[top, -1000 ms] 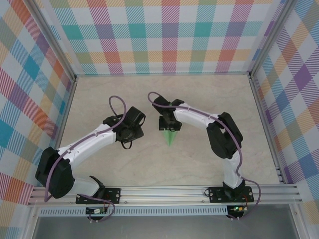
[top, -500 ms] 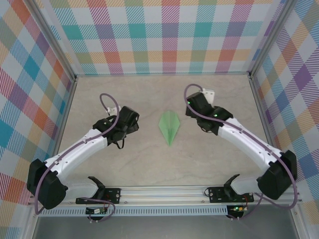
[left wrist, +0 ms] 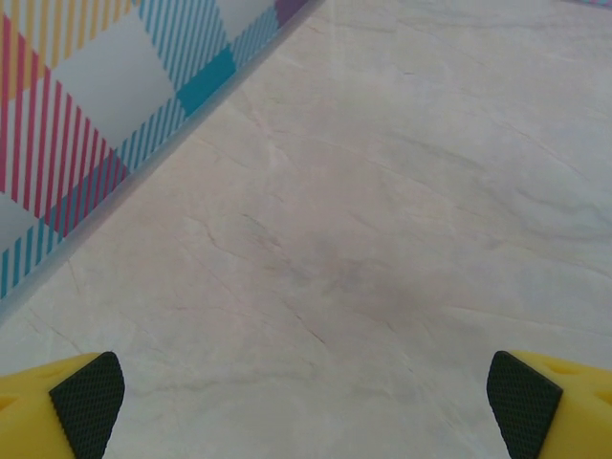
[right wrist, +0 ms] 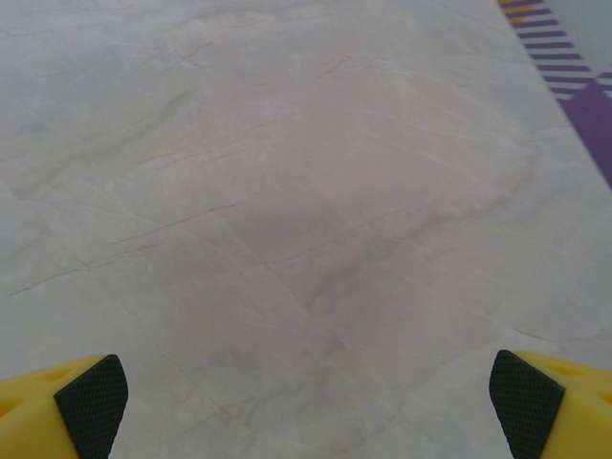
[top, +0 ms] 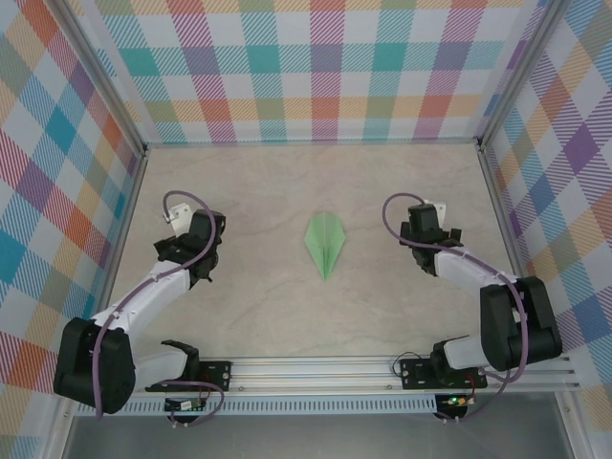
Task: Fold a paper plane with a square sheet of paper (pick it up from the middle)
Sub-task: Reset both arms
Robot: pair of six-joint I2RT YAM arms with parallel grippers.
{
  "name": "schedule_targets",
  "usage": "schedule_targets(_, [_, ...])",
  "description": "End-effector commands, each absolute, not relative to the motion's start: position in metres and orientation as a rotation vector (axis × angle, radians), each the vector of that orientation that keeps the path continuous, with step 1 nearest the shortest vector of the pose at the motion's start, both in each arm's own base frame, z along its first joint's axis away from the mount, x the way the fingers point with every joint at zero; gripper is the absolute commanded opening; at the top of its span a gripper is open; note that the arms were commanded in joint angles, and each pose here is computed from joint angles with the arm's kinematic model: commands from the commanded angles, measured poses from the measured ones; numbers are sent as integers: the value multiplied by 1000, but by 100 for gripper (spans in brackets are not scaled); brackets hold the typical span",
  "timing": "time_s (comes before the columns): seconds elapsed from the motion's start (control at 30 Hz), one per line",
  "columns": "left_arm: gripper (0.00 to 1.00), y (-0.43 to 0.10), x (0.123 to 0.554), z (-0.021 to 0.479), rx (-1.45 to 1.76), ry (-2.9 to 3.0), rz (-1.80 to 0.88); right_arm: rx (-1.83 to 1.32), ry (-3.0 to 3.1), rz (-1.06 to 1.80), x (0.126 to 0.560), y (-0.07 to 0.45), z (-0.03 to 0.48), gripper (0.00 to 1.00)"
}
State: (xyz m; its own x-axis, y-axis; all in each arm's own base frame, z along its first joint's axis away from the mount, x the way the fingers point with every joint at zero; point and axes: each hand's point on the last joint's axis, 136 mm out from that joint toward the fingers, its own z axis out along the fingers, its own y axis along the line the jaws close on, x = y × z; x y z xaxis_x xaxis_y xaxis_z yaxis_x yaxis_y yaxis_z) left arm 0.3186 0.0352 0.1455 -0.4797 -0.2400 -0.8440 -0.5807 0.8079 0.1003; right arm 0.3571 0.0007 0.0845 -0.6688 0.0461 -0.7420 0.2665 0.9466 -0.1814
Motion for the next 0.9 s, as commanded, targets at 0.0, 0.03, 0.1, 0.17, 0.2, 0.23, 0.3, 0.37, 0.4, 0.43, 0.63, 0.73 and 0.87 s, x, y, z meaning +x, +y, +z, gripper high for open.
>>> schedule_targets(0.0, [100, 43, 338, 151, -568, 1995, 438, 67, 2120, -171, 394, 28, 101, 100])
schedule_targets(0.03, [100, 43, 342, 146, -554, 1991, 431, 24, 2099, -153, 397, 32, 99, 100])
schedule_targets(0.1, [100, 39, 352, 137, -516, 1976, 402, -44, 2088, -145, 401, 37, 98, 98])
schedule_targets(0.17, [100, 31, 363, 129, -462, 1964, 360, -125, 2027, -98, 401, 45, 102, 99])
schedule_targets(0.2, [100, 26, 368, 125, -429, 1955, 344, -131, 2011, -66, 398, 44, 99, 100])
schedule_targets(0.23, [100, 24, 373, 121, -401, 1951, 340, -99, 1981, -36, 400, 38, 103, 99])
schedule_targets(0.3, [100, 19, 382, 114, -331, 1961, 348, -84, 1956, 72, 394, 34, 103, 100])
schedule_targets(0.37, [100, 15, 388, 110, -286, 1956, 343, -112, 1933, 121, 390, 37, 103, 100])
schedule_targets(0.4, [100, 12, 390, 113, -266, 1931, 317, -118, 1931, 129, 389, 38, 103, 100])
schedule_targets(0.43, [100, 9, 391, 108, -243, 1948, 284, -119, 1937, 136, 390, 38, 102, 100])
schedule_targets(0.63, [100, 3, 389, 83, -190, 1927, 155, -62, 1953, 134, 395, 28, 91, 100])
schedule_targets(0.73, [100, 10, 393, 83, -228, 1937, 145, -38, 1957, 123, 396, 24, 91, 100])
schedule_targets(0.87, [100, 12, 392, 82, -238, 1952, 132, 31, 1956, 75, 396, 13, 91, 100])
